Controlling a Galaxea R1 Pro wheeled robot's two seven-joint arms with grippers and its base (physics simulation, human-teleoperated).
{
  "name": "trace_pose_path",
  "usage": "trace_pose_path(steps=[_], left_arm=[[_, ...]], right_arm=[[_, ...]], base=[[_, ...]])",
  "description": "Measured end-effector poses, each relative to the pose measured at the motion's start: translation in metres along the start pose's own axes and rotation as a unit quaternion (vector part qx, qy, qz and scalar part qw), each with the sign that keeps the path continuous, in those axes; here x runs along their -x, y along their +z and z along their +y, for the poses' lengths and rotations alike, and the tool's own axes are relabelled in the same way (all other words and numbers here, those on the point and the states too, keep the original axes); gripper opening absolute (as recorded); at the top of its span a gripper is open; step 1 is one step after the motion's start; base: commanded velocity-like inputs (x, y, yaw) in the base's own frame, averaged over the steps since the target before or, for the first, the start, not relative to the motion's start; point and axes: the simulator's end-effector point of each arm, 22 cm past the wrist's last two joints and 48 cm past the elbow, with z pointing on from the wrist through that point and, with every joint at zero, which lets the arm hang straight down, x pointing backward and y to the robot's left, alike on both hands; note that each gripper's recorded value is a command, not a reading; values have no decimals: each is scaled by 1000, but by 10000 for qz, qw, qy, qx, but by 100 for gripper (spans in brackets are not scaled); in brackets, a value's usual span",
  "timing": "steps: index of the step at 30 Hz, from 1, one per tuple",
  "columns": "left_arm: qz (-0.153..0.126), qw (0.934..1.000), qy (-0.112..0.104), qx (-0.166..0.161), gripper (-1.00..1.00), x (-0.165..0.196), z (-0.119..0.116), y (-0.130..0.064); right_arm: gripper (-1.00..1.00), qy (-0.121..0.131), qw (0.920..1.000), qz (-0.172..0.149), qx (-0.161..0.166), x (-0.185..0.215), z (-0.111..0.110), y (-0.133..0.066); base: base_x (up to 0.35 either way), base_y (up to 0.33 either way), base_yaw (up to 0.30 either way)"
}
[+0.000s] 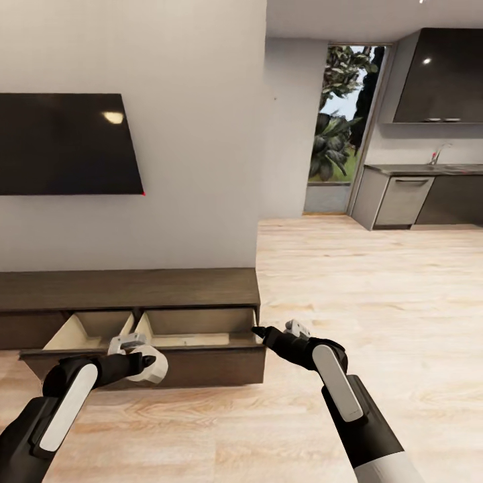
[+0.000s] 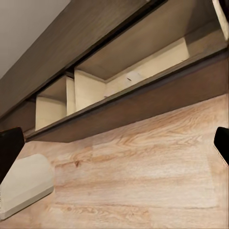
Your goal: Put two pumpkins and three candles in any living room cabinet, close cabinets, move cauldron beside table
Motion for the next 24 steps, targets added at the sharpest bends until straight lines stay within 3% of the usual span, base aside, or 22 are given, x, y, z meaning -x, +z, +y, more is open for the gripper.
trace_pose_path(steps=[7, 24], left_arm=[[-2, 10000, -1, -1, -100, 0, 0, 0], [-3, 10000, 5, 8, -100, 0, 0, 0]], right_arm=[[100, 5, 10000, 11, 8, -1, 0, 0], [100, -5, 10000, 8, 3, -1, 0, 0]], base=[[250, -244, 0], [279, -143, 0]])
